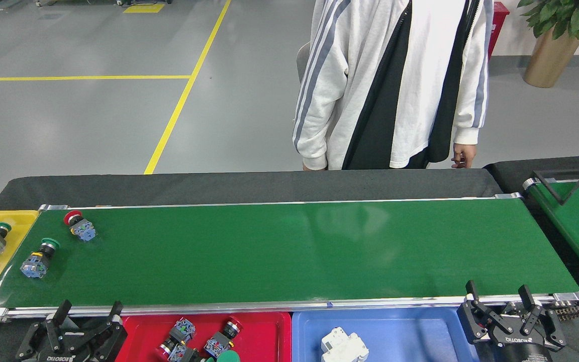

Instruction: Pick switch part from conveyor to tray

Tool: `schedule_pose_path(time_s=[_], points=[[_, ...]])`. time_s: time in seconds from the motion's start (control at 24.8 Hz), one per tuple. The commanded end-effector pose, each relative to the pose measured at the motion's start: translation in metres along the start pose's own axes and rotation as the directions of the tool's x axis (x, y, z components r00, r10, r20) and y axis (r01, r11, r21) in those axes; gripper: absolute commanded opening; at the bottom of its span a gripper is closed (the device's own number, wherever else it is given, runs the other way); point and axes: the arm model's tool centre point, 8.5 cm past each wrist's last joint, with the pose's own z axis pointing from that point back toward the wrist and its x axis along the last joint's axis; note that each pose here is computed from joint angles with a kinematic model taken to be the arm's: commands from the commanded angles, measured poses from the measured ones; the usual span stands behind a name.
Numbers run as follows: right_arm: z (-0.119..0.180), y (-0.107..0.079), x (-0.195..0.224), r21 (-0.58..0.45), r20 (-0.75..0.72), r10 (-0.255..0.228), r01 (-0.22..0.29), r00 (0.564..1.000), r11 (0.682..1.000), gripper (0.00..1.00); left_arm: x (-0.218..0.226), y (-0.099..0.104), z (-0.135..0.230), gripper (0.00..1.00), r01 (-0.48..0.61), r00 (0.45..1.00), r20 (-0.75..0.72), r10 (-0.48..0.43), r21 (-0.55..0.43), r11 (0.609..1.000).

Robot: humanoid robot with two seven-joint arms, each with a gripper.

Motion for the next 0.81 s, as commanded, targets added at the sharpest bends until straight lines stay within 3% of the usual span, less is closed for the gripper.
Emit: schedule_pose_path(time_s=[0.0,0.12,0.4,0.77], points=[[-0.001,-0.008,-0.001,-0.025,0.002,0.001,-0.001,1.000,1.000,0.98,-0.004,0.005,0.001,1.00,0.010,1.000,-0.005,-0.010,0.012,1.000],[-0.001,-0.013,0.002,-0.039,0.005,-0.005,0.005,1.000,0.999,0.98,-0.002,0.001,0.004,1.00,0.011,1.000,0.004,-0.011,0.001,1.000],[0.008,-0.004,0.002,-0.014,0.004,-0.007,0.007,1.000,1.000,0.98,-0.003,-0.008,0.015,1.00,-0.003,1.000,-0.005,0.003,-0.018,1.000],[0.004,-0.006,0.006,-0.025,0.006,-0.015,0.015,1.000,1.000,0.98,-0.007,-0.004,0.016,1.00,-0.040,0.999,-0.026,0.040,0.009,0.999]])
